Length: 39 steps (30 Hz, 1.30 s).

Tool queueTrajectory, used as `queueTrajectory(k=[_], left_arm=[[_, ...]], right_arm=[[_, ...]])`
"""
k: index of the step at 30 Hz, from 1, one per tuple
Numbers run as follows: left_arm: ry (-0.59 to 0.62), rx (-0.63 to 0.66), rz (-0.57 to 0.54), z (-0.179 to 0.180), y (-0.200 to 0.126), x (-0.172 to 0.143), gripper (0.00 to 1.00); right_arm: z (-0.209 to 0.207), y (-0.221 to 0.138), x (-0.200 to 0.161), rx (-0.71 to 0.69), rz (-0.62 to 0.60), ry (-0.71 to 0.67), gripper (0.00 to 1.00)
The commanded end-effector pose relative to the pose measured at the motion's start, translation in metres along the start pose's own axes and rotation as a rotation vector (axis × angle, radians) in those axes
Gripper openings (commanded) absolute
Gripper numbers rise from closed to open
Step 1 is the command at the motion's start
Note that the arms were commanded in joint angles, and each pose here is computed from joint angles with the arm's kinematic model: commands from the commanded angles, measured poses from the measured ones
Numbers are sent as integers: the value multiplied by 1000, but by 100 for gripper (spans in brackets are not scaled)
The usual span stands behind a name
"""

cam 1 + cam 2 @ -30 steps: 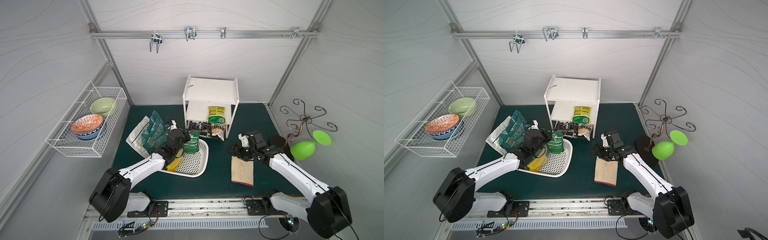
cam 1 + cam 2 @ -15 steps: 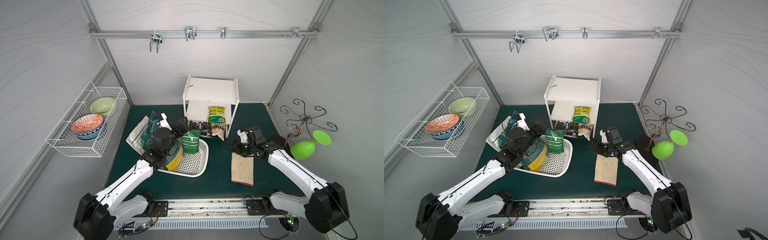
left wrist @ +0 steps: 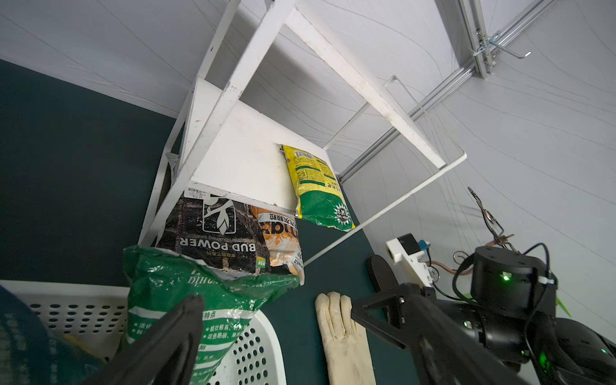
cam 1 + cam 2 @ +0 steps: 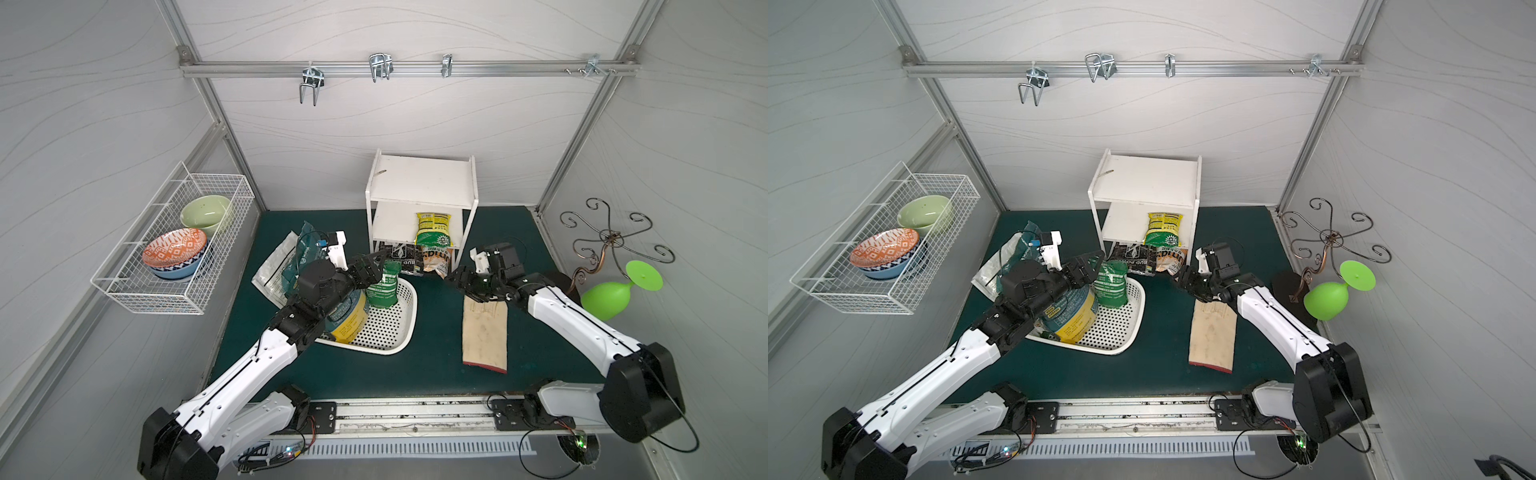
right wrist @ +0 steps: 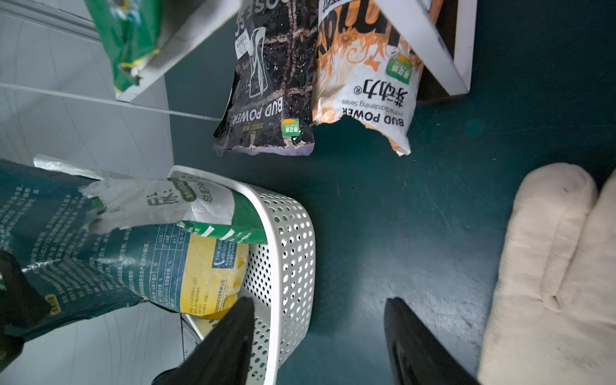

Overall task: Take down the fertilizer bag from the shelf
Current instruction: Place the fertilizer bag in the storage box, then pick up the fertilizer bag from the shelf.

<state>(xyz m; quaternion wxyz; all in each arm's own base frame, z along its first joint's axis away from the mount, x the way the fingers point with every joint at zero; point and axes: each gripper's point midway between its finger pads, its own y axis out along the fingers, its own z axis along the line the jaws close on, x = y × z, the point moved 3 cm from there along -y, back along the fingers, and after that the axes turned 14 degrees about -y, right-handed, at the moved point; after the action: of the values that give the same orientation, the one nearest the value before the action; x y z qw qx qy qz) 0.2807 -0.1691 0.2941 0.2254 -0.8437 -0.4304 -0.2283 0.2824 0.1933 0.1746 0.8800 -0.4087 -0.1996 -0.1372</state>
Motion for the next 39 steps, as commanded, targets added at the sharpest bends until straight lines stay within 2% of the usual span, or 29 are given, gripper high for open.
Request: queueTrajectory(k=[1,7,10,19,31,35,39], left_arm=[[18,-25,6,1,-5,-3,98],[10,-8,15,9,-7,-9,98],[20,-6,14,9,-7,-9,98],[39,-7,9,9,-10,-8,98],[101,2,-23,10,-23,-4,98],[104,0,-24,8,-23,-3,98],[107,3,-23,8,-24,-3,98]], right_arm=[[16,1,20,68,-92,20,65],[33,-17,62,97,-323,36,65],[37,-22,80,74,-367,19,65],[41,-7,111,79,-383,30,65],[30,4,119,30,-406,44,63],[30,11,123,35,-402,43,59],[32,15,127,53,-409,41,47]])
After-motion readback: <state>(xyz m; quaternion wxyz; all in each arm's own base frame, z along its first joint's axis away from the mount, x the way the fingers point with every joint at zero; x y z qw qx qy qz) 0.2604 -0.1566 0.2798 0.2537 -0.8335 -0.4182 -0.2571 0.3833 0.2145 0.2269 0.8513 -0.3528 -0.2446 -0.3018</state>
